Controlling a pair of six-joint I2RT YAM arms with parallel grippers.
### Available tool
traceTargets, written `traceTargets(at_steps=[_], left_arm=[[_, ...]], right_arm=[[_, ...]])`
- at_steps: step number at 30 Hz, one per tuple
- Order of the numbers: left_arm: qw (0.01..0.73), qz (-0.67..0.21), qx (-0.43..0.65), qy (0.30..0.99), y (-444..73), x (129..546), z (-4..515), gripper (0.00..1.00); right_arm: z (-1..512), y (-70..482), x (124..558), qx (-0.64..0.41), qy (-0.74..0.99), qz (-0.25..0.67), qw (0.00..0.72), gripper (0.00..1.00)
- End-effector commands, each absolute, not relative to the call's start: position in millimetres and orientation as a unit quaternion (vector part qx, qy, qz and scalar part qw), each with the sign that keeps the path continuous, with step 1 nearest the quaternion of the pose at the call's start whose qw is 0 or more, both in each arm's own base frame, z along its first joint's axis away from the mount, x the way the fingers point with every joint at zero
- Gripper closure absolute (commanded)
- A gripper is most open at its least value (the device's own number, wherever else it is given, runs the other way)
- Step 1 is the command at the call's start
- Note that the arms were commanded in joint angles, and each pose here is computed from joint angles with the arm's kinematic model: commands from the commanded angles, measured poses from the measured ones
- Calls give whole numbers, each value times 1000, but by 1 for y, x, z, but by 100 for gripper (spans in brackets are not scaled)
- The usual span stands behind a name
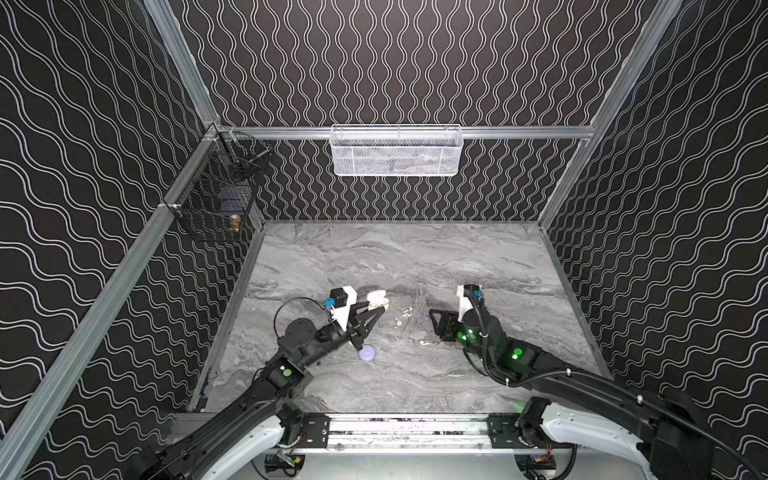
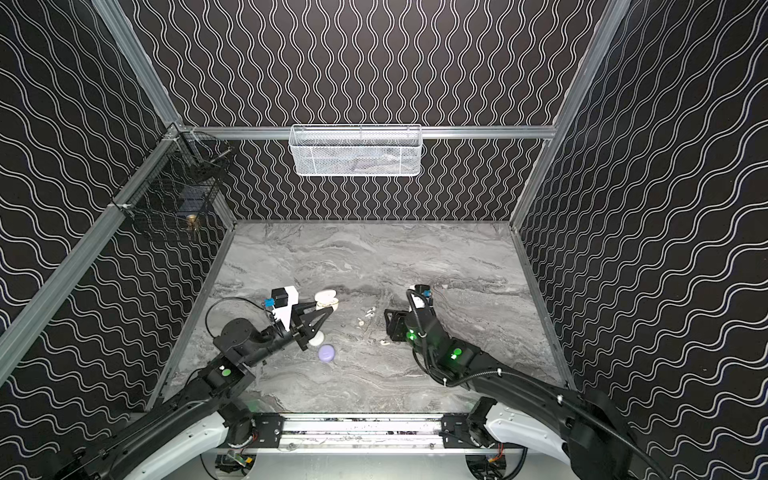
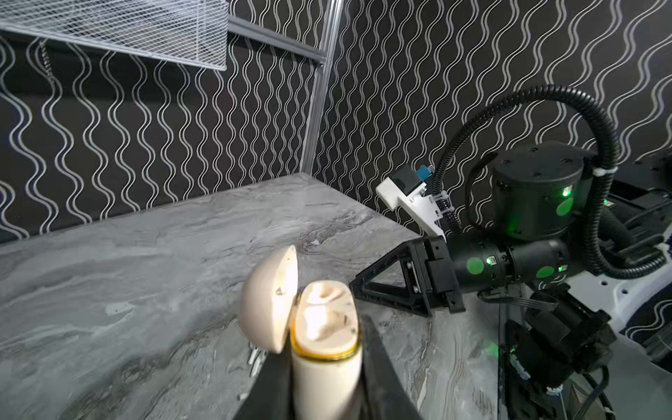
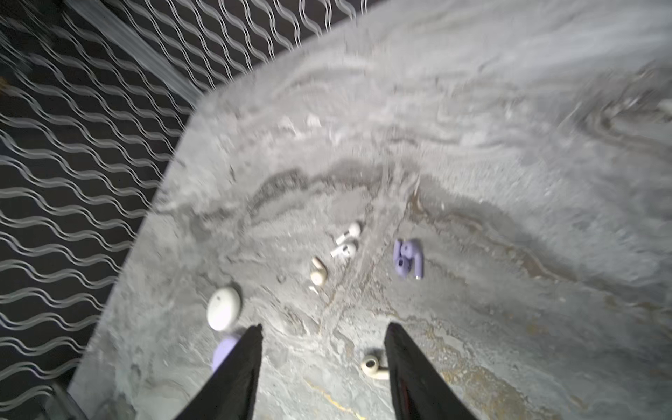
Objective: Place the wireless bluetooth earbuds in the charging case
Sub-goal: 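Move the right gripper down over the loose earbuds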
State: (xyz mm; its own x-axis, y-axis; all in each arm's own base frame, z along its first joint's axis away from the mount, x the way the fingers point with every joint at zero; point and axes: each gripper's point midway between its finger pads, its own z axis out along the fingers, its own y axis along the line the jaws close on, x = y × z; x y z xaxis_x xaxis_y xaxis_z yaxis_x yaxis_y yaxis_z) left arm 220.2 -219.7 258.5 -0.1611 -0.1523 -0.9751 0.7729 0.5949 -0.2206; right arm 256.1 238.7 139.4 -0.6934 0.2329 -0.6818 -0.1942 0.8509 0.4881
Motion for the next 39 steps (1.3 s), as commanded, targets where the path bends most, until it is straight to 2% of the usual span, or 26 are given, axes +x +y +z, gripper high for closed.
traceTargets(at_steps=[1,10,20,32,39], left_arm=[[602,-361,235,672,-215,227,248,100],[592,-365,259,670,-217,218,249,100],[585,-376,265,668,-220,214,249,100],[591,-372,259,667,-217,214,250,100],[592,-373,257,667,-216,213,251,100]], right_arm=[[105,250,247,-20,912,253,322,41],[56,266,256,-51,933,251,251,36],[21,257,241,-63,953,217,202,34],[13,265,200,-65,957,234,159,37],[30,272,196,-68,956,222,178,39]])
